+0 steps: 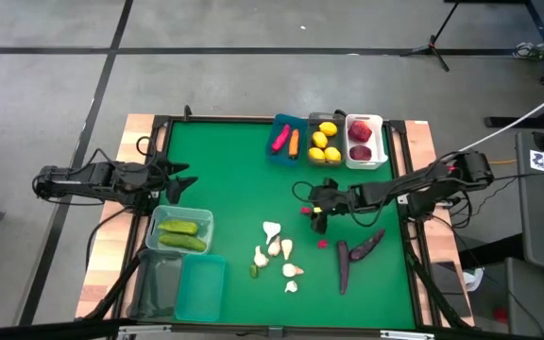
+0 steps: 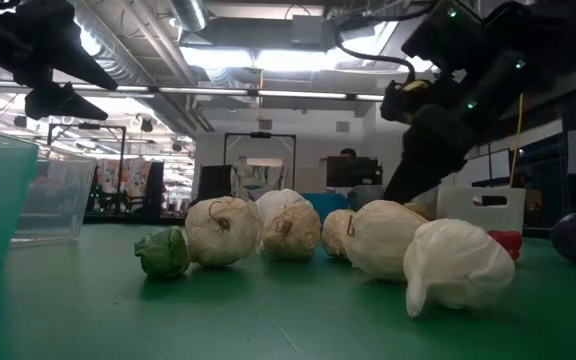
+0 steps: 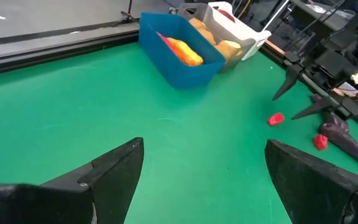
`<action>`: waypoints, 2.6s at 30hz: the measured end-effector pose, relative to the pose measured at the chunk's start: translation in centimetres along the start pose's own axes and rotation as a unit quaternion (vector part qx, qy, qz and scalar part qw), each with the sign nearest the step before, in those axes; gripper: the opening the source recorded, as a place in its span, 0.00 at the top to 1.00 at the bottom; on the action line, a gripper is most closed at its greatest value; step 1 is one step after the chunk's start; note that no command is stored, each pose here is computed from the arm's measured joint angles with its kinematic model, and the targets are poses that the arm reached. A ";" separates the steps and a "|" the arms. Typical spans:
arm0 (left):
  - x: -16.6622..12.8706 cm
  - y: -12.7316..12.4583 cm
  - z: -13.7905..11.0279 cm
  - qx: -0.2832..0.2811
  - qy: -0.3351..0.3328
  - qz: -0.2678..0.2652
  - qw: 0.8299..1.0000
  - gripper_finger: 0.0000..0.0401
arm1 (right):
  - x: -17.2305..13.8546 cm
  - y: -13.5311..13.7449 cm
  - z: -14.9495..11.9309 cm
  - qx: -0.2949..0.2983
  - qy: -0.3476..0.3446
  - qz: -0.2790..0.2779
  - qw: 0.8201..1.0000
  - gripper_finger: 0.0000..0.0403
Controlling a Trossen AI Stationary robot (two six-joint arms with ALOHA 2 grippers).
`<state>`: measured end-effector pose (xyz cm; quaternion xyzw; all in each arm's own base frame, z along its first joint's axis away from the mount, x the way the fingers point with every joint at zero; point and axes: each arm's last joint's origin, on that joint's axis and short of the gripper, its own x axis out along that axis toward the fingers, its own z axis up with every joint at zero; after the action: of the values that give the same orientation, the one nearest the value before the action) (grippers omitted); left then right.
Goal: Sort produce into baskets
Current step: Put the red chili paper into the blue bin
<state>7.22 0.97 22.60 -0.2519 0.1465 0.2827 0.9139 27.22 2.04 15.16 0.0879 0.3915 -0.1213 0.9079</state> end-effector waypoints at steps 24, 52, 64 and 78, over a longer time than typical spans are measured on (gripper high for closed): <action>0.0 0.0 0.0 -0.002 -0.004 0.006 1.000 0.18 | 3.2 0.2 -1.6 -0.007 0.030 -0.015 0.999 0.65; 0.0 0.0 0.0 -0.002 -0.004 0.006 1.000 0.18 | 2.0 -8.1 11.0 0.009 -0.137 -0.142 0.980 0.85; 0.0 0.0 0.0 0.001 -0.006 0.009 1.000 0.18 | 2.5 -16.1 11.9 0.081 -0.138 -0.150 0.976 0.70; 0.0 0.1 0.0 0.001 -0.009 0.012 1.000 0.18 | -0.4 -12.0 14.9 0.003 -0.133 0.017 0.991 0.43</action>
<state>7.20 1.04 22.60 -0.2470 0.1418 0.2956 0.9119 33.76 -13.19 24.79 0.0800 0.2657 -0.1177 0.9535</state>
